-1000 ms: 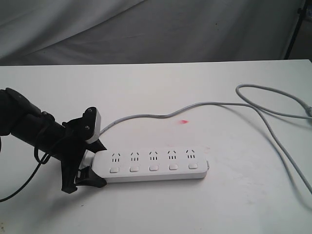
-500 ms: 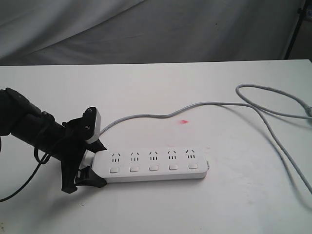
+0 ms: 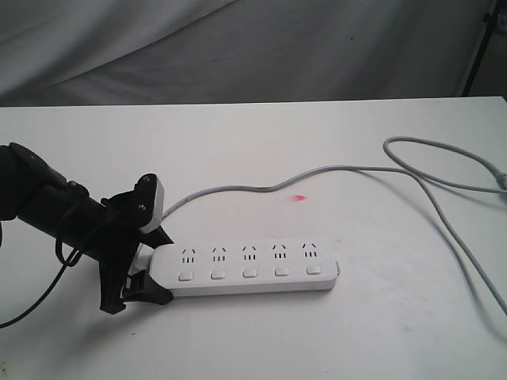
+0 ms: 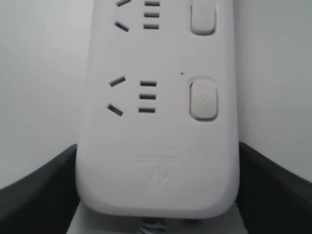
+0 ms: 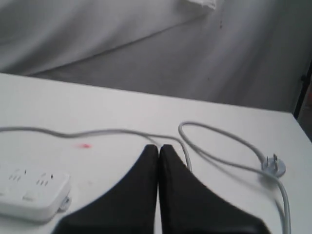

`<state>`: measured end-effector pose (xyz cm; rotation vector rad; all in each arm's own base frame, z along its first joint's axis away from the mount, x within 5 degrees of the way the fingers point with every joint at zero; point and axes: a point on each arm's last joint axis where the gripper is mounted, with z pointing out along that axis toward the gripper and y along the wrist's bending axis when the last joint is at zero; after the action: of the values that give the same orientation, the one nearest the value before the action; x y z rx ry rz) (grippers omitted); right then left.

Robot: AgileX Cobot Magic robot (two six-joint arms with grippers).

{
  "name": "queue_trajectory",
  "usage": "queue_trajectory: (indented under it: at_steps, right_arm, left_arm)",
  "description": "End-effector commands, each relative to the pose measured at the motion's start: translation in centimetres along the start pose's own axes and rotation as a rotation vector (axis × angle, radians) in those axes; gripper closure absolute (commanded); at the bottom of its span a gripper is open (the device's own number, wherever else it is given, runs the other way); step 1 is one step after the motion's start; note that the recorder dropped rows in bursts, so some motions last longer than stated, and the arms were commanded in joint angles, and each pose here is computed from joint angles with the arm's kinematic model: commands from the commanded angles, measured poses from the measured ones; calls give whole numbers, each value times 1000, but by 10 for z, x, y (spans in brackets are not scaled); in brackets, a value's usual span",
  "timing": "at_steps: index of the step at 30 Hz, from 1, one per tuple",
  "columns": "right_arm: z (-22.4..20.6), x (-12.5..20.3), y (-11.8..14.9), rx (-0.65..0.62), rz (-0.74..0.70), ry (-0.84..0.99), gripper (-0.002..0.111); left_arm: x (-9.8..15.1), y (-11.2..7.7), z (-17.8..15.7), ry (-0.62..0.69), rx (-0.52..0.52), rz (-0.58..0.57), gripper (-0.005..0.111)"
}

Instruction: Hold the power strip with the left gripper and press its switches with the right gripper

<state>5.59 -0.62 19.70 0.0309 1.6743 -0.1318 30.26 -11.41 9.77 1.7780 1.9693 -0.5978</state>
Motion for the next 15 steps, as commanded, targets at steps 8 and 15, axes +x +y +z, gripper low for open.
queue_trajectory:
  at_steps: [8,15]
  right_arm:
    - [-5,-27,-1,12,-3,-318,108]
    - [-9,-38,-1,16,-3,-438,108]
  left_arm:
    - [-3,1,1,-3,-6,6,107]
    - [-3,1,1,-3,-6,6,107]
